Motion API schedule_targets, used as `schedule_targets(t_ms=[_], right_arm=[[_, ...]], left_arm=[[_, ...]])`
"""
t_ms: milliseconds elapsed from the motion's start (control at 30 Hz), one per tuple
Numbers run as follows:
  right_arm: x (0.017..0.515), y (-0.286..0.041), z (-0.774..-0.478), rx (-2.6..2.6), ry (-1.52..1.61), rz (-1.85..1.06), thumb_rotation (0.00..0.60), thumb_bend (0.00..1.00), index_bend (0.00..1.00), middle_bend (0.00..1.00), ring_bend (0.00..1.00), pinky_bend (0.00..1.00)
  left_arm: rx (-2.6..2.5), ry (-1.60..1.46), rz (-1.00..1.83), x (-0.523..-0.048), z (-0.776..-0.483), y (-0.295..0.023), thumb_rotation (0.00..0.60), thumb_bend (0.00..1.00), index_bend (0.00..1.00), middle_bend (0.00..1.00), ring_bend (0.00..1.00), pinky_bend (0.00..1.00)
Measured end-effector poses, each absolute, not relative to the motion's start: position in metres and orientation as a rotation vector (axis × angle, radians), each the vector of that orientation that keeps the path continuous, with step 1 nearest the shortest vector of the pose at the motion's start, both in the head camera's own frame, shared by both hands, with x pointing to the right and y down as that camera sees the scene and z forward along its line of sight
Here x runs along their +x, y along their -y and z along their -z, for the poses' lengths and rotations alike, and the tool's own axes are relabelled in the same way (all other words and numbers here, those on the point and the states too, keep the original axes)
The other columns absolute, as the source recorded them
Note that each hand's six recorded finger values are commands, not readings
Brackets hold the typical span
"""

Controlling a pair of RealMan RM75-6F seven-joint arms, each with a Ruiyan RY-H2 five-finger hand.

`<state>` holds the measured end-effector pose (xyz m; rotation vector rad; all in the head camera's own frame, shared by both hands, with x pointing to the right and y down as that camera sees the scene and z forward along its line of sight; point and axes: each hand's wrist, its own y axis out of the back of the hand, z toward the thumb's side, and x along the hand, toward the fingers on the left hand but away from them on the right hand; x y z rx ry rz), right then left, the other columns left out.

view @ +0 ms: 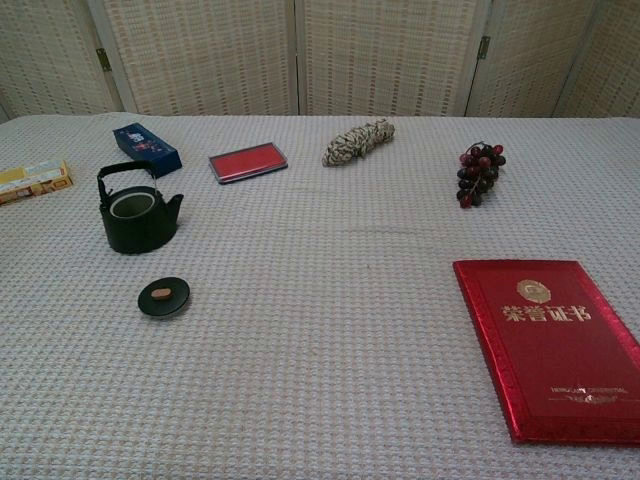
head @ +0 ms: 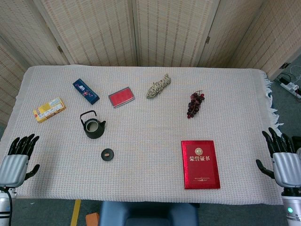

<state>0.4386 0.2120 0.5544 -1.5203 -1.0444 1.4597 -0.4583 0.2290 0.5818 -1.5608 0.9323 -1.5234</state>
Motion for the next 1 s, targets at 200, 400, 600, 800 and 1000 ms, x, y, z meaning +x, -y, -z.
schedule_targets(t_ms=[200,400,600,800,1000], right_arm=[[0.438,-0.212,-0.554,-1.527,1.048,-1.450,0.600,0.30,0.00,0.05,0.15,0.05],[0.440,-0.214,-0.550,-1.523,1.062,-1.441,0.600,0.30,0.00,0.05,0.16,0.05],[0.442,-0.214,-0.544,-1.508,1.075,-1.428,0.600,0.30,0.00,0.05,0.17,0.05],[0.444,-0.213,-0.541,-1.504,1.085,-1.421,0.600,0.30,0.00,0.05,0.18,0.05],[0.444,-0.213,-0.537,-1.497,1.085,-1.410,0.600,0.30,0.00,0.05,0.19,0.05]], left_arm=[[-1.563,-0.932,1.513,-0.457,-0.581,-0.229,0.600,0.25,0.04,0.02,0.04,0.00],[-1.569,-0.939,1.495,-0.456,-0.579,-0.230,0.600,0.25,0.05,0.02,0.05,0.00],[-1.582,-0.936,1.460,-0.452,-0.578,-0.227,0.600,0.25,0.07,0.05,0.10,0.04],[-1.617,-0.909,1.434,-0.445,-0.582,-0.223,0.600,0.25,0.10,0.09,0.17,0.10],[-1.682,-0.800,1.347,-0.421,-0.593,-0.211,0.600,0.25,0.19,0.19,0.32,0.30]])
